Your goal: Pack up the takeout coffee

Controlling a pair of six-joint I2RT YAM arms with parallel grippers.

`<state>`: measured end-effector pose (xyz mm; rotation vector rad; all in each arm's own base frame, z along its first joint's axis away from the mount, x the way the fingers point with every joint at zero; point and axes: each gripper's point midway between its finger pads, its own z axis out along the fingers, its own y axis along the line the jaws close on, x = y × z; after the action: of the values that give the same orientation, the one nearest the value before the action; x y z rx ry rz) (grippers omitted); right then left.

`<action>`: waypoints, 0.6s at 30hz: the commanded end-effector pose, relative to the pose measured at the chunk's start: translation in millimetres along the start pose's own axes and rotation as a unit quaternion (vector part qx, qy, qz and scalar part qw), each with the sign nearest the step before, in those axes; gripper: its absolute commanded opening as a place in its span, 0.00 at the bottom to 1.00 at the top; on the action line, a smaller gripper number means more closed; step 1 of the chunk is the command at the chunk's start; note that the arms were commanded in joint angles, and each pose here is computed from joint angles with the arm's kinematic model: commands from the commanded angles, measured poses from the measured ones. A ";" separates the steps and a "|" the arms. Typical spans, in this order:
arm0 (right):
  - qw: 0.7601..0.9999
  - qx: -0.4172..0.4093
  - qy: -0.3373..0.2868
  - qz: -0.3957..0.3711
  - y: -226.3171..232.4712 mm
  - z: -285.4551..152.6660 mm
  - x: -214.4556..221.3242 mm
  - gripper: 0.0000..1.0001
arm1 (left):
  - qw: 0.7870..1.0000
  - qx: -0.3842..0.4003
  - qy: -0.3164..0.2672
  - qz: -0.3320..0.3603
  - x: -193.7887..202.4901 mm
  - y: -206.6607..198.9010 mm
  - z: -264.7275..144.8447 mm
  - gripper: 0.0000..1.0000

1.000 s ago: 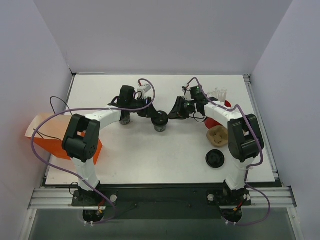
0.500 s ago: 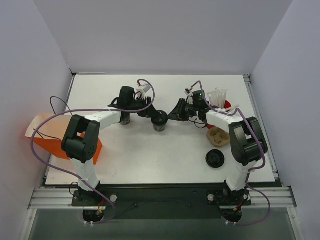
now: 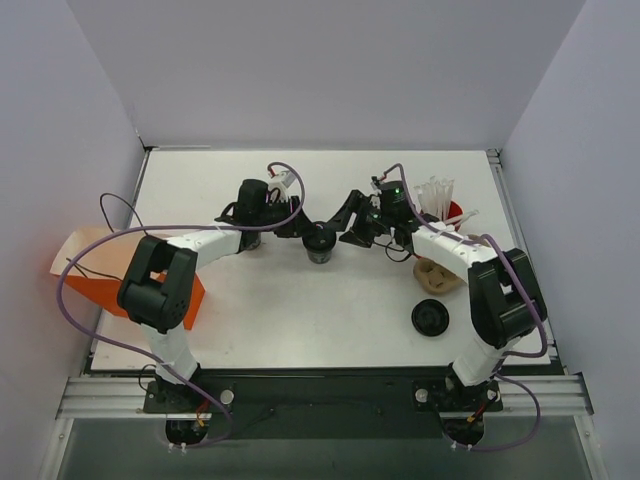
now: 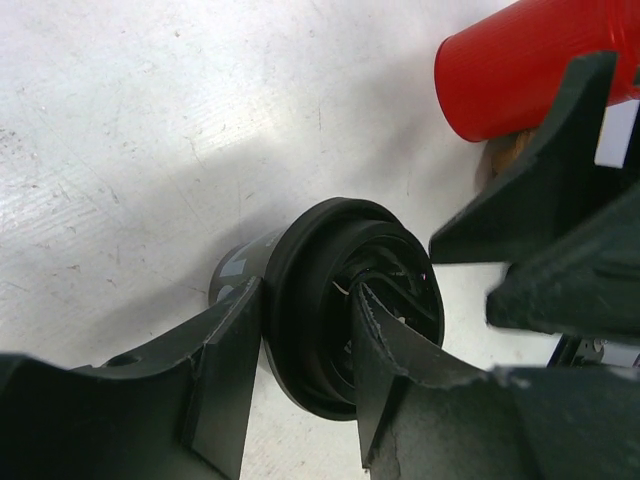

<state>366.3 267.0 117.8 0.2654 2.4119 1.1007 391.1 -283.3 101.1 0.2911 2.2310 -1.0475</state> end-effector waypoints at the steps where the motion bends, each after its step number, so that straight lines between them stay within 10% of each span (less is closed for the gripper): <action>1: 0.999 -0.038 -0.035 0.004 34.9 -1.8 0.5 0.63 | 0.975 -0.131 0.147 -0.103 111.2 57.9 -11.2 0.47; 18: 0.990 0.081 -0.111 0.011 13.5 -21.3 1.6 0.66 | 0.969 -0.153 0.127 -0.145 102.6 52.4 -17.7 0.47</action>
<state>352.1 278.2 122.7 0.3999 2.3563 0.9012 387.9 -279.5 101.6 0.0750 2.2938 -1.0516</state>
